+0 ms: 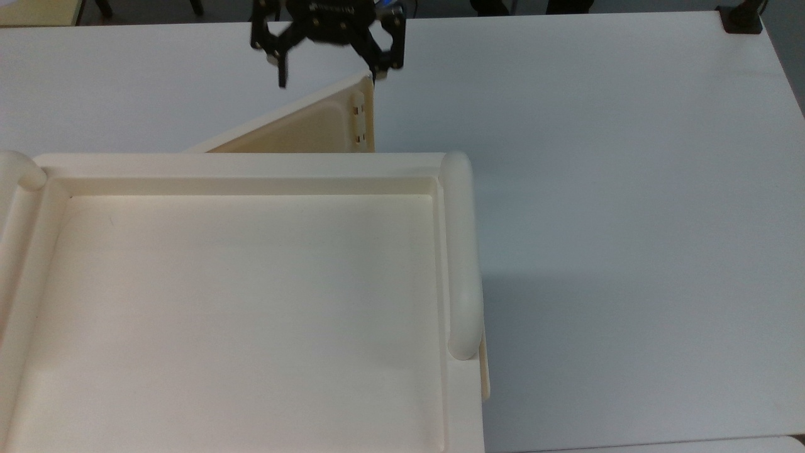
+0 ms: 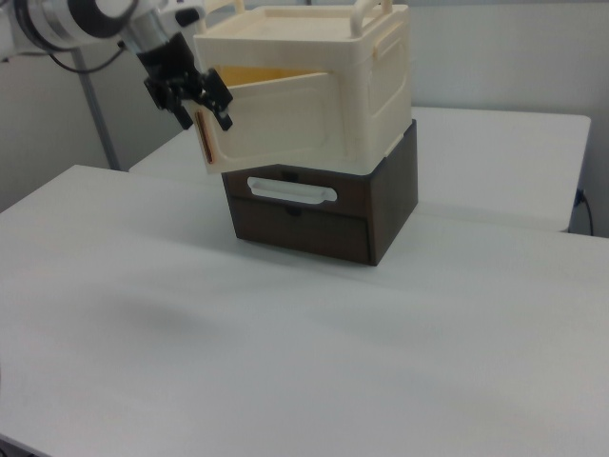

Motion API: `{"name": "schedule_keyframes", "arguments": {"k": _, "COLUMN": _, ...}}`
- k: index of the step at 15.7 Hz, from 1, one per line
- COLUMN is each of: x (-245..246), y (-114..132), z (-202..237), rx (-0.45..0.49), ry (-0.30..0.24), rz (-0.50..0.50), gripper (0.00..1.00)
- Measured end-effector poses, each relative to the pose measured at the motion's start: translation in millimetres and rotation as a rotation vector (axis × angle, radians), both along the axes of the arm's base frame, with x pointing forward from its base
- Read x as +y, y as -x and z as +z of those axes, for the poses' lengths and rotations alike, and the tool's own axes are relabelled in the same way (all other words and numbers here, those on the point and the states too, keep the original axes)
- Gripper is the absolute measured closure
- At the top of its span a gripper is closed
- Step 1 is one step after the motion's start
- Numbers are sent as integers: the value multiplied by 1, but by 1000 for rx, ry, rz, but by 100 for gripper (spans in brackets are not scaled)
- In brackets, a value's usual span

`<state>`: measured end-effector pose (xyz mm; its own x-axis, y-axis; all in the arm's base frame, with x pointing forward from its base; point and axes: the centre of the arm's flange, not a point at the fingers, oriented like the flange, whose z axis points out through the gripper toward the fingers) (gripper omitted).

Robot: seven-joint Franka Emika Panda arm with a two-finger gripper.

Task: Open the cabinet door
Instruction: 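Pull the door edge outward, swinging the door open on its hinge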

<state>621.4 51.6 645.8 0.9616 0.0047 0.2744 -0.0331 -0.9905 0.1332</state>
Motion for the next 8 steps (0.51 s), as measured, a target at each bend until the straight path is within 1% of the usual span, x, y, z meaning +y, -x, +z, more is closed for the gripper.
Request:
{"name": "schedule_keyframes", "arguments": {"k": 1, "x": -5, "y": 8, "z": 15, "rx": -14, "ry": -3, "rz": 2, "gripper": 0}}
{"name": "schedule_keyframes", "arguments": {"k": 4, "x": -14, "y": 30, "z": 61, "rx": -83, "ry": -34, "rz": 13, "gripper": 0}}
{"name": "schedule_keyframes", "arguments": {"k": 6, "x": -12, "y": 37, "z": 79, "rx": -115, "ry": -49, "rz": 32, "gripper": 0}}
{"name": "schedule_keyframes", "arguments": {"k": 8, "x": -6, "y": 38, "z": 87, "rx": -138, "ry": -57, "rz": 48, "gripper": 0}}
